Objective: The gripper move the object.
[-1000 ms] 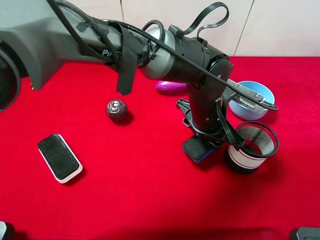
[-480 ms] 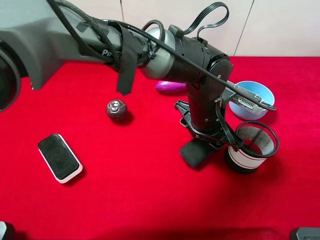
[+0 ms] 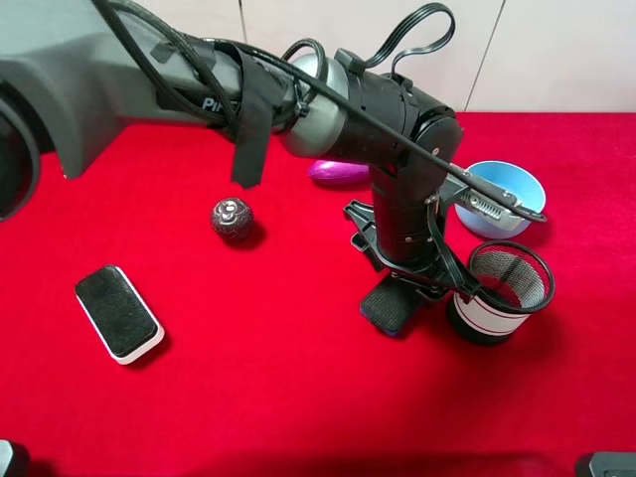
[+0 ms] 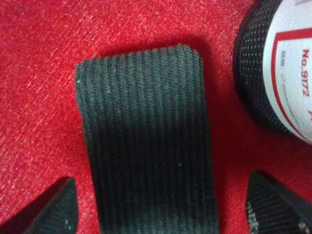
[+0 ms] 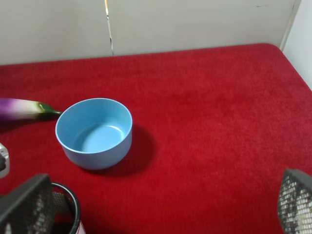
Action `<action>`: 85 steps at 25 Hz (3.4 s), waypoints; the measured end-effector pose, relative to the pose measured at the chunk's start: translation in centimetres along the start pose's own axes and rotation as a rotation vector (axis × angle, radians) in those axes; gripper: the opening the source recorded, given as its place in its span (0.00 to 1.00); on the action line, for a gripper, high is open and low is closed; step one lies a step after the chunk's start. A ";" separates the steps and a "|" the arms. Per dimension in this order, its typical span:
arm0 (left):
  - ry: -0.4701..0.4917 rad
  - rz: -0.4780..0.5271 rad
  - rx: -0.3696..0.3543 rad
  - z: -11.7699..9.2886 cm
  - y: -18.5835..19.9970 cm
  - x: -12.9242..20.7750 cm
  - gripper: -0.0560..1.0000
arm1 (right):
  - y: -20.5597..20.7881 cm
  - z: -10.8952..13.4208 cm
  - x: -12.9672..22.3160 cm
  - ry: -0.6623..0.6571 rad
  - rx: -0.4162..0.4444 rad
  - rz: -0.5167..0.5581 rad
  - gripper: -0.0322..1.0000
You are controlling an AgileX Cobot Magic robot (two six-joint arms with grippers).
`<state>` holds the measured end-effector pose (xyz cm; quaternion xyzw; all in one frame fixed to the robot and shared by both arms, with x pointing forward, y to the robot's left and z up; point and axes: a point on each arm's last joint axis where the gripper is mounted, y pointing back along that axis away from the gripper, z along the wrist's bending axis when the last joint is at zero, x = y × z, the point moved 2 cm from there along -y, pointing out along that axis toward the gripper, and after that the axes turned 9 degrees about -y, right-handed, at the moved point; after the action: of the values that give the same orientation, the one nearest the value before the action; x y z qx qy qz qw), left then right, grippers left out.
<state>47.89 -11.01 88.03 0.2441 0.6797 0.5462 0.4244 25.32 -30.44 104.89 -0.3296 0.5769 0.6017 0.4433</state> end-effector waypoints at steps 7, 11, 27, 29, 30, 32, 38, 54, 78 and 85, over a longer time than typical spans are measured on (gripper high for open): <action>0.000 0.018 0.001 -0.1 2.0 0.0 0.72 | 0.0 0.0 0.0 0.000 0.000 0.000 0.70; -0.001 0.024 0.002 -0.1 3.2 0.0 0.77 | 0.0 0.0 0.0 0.000 0.000 0.000 0.70; -0.036 0.044 0.003 -0.4 10.4 0.4 0.99 | 0.0 0.0 0.0 0.000 0.000 0.000 0.70; -0.057 0.051 0.003 -0.4 11.6 0.6 0.99 | 0.0 0.0 0.0 0.000 0.000 0.000 0.70; -0.067 0.050 0.001 -0.4 12.2 0.7 0.99 | 0.0 0.0 0.0 0.000 0.000 0.000 0.70; -0.085 0.043 -0.012 -0.2 13.6 0.8 0.99 | 0.0 0.0 0.0 0.000 0.000 0.000 0.70; -0.066 0.024 -0.020 1.0 18.2 1.7 0.99 | 0.0 0.0 0.0 0.000 0.000 0.000 0.70; -0.179 -0.253 -0.149 3.4 31.0 4.7 0.99 | 0.0 0.0 0.0 0.000 0.000 0.000 0.70; -0.124 -0.457 -0.259 3.3 38.5 23.9 0.99 | 0.0 0.0 0.0 0.000 0.000 0.000 0.70; 0.037 -0.445 -0.351 4.8 37.6 27.7 0.99 | 0.0 0.0 0.0 0.000 0.000 0.000 0.70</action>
<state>32.58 24.31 114.97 0.0015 0.6191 0.5535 0.5570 25.32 -30.44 104.89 -0.3296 0.5769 0.6017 0.4433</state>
